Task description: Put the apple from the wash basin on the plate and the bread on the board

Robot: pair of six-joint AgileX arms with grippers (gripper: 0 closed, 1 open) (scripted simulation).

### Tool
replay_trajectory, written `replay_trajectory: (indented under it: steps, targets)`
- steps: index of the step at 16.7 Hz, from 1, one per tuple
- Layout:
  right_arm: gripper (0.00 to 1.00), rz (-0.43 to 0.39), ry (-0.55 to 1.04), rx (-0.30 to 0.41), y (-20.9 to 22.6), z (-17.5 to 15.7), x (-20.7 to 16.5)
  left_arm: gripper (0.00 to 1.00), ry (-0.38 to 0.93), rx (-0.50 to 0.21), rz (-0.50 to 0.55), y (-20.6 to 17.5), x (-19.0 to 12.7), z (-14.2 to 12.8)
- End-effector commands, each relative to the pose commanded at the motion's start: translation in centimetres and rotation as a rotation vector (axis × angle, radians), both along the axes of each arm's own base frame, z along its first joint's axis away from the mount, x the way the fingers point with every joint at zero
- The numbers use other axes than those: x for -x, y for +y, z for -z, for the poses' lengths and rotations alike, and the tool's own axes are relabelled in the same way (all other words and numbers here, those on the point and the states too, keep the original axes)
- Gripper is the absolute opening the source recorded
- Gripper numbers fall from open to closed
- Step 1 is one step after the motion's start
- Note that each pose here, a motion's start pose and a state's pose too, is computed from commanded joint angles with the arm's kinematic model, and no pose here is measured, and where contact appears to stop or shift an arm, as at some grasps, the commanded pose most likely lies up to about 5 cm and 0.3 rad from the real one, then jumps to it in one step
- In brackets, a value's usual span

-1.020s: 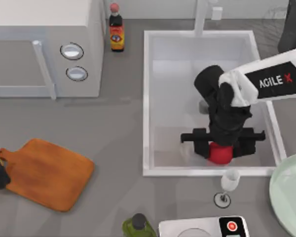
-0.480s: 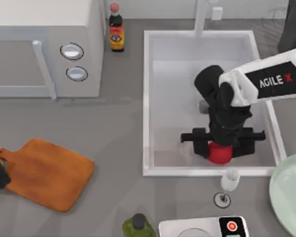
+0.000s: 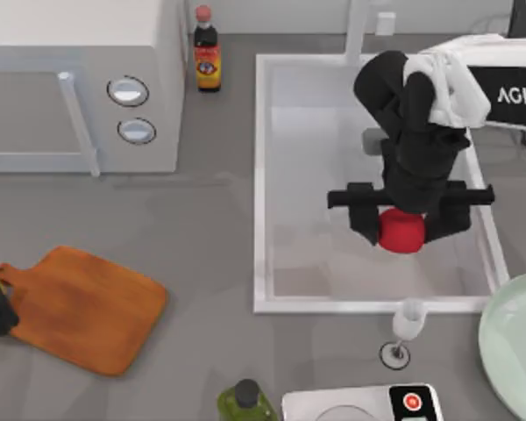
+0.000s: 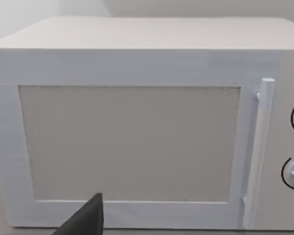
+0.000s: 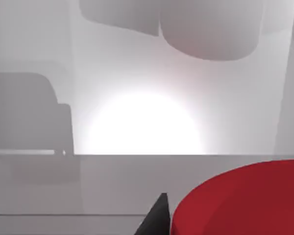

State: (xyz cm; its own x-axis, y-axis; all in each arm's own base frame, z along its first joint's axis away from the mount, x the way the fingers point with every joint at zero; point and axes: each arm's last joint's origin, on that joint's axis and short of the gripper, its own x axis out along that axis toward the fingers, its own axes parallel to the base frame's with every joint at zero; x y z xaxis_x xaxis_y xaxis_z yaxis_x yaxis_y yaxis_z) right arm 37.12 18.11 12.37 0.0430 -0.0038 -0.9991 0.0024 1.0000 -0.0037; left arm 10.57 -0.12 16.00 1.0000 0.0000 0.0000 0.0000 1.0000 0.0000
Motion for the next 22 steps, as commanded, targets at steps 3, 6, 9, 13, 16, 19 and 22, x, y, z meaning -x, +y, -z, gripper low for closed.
replay_trajectory:
  steps: [3,6,9,13,16,19,22]
  targets:
    - [0.0,0.0,-0.008,-0.004,0.0,-1.1,0.1,1.0,0.0,0.0,0.0,0.0,0.0,0.0]
    - [0.0,0.001,-0.005,-0.003,0.0,-0.9,0.1,1.0,0.0,0.0,0.0,0.0,0.0,0.0]
    - [0.0,0.0,-0.044,-0.019,-0.7,-2.9,0.0,1.0,0.0,0.0,0.0,0.0,0.0,0.0]
    - [0.0,0.0,-0.071,-0.028,-3.3,-5.9,1.2,1.0,0.0,0.0,0.0,0.0,0.0,0.0]
    - [0.0,0.001,-0.074,-0.025,-6.0,-7.9,3.0,1.0,0.0,0.0,0.0,0.0,0.0,0.0]
    - [0.0,0.003,-0.065,-0.019,-8.8,-9.4,5.2,1.0,0.0,0.0,0.0,0.0,0.0,0.0]
    - [0.0,0.005,-0.041,-0.011,-11.3,-10.3,7.8,1.0,0.0,0.0,0.0,0.0,0.0,0.0]
